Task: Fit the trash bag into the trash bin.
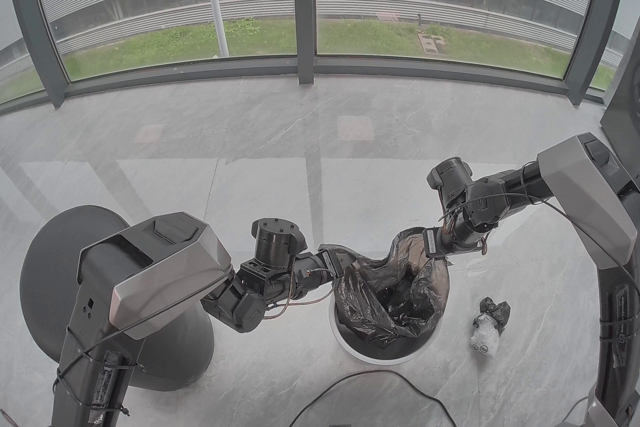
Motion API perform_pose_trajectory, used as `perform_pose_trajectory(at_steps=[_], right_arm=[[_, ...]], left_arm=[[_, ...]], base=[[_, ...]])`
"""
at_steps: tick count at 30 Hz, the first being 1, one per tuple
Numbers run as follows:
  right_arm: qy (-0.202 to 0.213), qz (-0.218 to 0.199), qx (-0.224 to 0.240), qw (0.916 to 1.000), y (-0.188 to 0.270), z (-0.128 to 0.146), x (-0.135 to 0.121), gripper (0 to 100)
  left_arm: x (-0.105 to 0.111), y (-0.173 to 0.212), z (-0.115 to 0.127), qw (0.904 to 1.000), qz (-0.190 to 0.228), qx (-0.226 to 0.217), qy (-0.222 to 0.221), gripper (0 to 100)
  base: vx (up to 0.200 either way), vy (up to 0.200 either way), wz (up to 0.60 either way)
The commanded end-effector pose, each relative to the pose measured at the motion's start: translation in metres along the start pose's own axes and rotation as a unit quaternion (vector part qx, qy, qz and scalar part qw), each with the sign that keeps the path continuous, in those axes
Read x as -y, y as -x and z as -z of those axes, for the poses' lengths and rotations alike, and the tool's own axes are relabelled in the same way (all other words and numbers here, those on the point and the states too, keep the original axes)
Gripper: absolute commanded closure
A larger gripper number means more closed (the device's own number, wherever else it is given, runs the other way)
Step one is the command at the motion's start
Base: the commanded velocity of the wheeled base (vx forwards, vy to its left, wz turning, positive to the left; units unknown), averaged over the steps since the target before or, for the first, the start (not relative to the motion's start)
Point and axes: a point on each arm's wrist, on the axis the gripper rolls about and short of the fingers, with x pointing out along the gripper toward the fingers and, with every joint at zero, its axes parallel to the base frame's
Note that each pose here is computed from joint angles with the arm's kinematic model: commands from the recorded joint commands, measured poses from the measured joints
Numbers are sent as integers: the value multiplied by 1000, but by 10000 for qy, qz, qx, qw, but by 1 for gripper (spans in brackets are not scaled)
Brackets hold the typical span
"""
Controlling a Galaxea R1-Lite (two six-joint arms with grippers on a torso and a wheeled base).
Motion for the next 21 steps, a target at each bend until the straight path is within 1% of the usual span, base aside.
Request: perform_pose_trajectory(at_steps=[1,7,10,12,17,21], right_arm=[[2,-16,-39,10000,-4,0,2,100],[15,-143,-66,9999,-6,0,1,100],[6,-207,-37,9998,-6,-3,0,100],[33,-213,-15,9998,-8,-4,-1,100],[35,-175,-66,9998,-18,-5,1,100],[83,-170,-73,9998,-18,-5,2,100]], left_arm=[[-4,-4,1,10000,-24,6,9,0],[-10,-9,-6,9999,-19,104,14,0],[-12,-9,-6,9999,-69,83,20,0],[-13,-8,-6,9998,-177,35,22,0],[-19,3,-11,9980,-592,-217,-22,0],[-18,9,-19,9960,-792,-401,-39,0]], base=[[0,0,0],[0,0,0],[0,0,0],[0,0,0],[0,0,0],[0,0,0]])
